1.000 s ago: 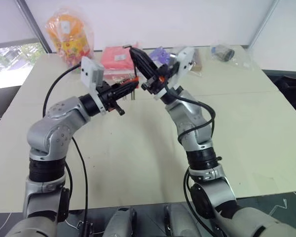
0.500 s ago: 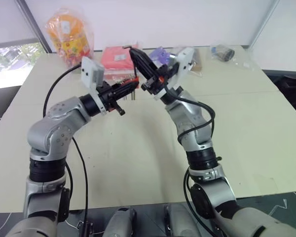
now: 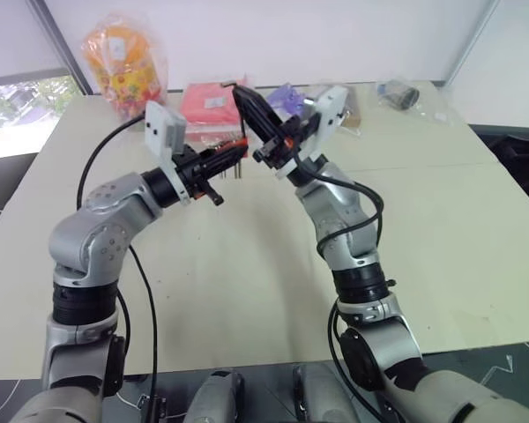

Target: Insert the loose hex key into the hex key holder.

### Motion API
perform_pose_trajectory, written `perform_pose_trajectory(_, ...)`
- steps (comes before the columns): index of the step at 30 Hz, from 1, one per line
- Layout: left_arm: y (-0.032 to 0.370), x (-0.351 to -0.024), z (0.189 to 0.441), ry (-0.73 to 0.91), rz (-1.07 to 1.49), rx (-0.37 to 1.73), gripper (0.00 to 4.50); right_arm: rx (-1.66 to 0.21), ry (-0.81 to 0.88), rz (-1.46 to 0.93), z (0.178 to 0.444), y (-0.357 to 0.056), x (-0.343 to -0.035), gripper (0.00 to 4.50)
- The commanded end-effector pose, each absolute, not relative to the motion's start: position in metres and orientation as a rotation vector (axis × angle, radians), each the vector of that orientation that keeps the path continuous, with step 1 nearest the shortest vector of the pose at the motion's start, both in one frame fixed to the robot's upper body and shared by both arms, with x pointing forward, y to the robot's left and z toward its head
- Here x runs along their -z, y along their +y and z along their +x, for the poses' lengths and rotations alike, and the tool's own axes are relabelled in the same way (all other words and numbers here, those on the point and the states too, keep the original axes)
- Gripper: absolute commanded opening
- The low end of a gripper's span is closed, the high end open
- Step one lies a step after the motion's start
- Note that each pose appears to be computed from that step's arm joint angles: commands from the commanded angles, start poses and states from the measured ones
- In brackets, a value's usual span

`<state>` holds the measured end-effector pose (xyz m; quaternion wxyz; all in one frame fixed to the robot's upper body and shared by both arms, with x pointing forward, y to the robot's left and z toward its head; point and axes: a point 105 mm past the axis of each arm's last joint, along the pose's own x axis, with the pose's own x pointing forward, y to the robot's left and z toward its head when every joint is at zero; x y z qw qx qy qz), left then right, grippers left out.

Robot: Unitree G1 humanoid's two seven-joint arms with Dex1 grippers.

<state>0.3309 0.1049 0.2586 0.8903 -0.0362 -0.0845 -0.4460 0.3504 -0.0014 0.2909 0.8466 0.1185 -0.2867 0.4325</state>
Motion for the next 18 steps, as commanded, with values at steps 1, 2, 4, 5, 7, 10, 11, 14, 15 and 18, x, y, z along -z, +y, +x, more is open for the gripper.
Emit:
perform_pose_trajectory(1,0.1037,-0.2841,0.3215,-0.279,-0.057,0.944,0.0,-0.915,-0.627,0.243,0.3477,-0.0017,-0.2946,0.01)
perform_pose_trajectory(2,0.1038,-0.2845,0.3215,-0.281,-0.058,0.944,0.0,-0.915,-0.627,0.243,0.3476,-0.0016,-0.2942,0.01)
perform_pose_trajectory(4,0.1042,-0.2854,0.3212,-0.284,-0.063,0.943,0.0,-0.915,-0.626,0.244,0.3475,-0.0014,-0.2936,0.01)
perform_pose_trajectory(5,0.1043,-0.2856,0.3212,-0.285,-0.064,0.943,0.0,-0.914,-0.626,0.245,0.3476,-0.0014,-0.2935,0.01)
perform_pose_trajectory(7,0.1043,-0.2858,0.3213,-0.286,-0.065,0.943,0.0,-0.914,-0.626,0.245,0.3472,-0.001,-0.2927,0.01)
perform_pose_trajectory(10,0.1041,-0.2859,0.321,-0.286,-0.062,0.943,0.0,-0.912,-0.624,0.245,0.3467,-0.0003,-0.2909,0.01)
perform_pose_trajectory(11,0.1039,-0.2859,0.321,-0.286,-0.062,0.943,0.0,-0.911,-0.623,0.245,0.3467,-0.0002,-0.29,0.01)
perform_pose_trajectory(14,0.1035,-0.2865,0.3208,-0.287,-0.062,0.945,0.0,-0.909,-0.616,0.243,0.3466,0.0005,-0.2866,0.01)
perform_pose_trajectory(15,0.1035,-0.2868,0.3207,-0.288,-0.063,0.945,0.0,-0.908,-0.615,0.242,0.3467,0.0006,-0.2859,0.01)
perform_pose_trajectory(18,0.1032,-0.2872,0.3203,-0.289,-0.065,0.948,0.0,-0.9,-0.617,0.242,0.3472,0.0,-0.2854,0.01)
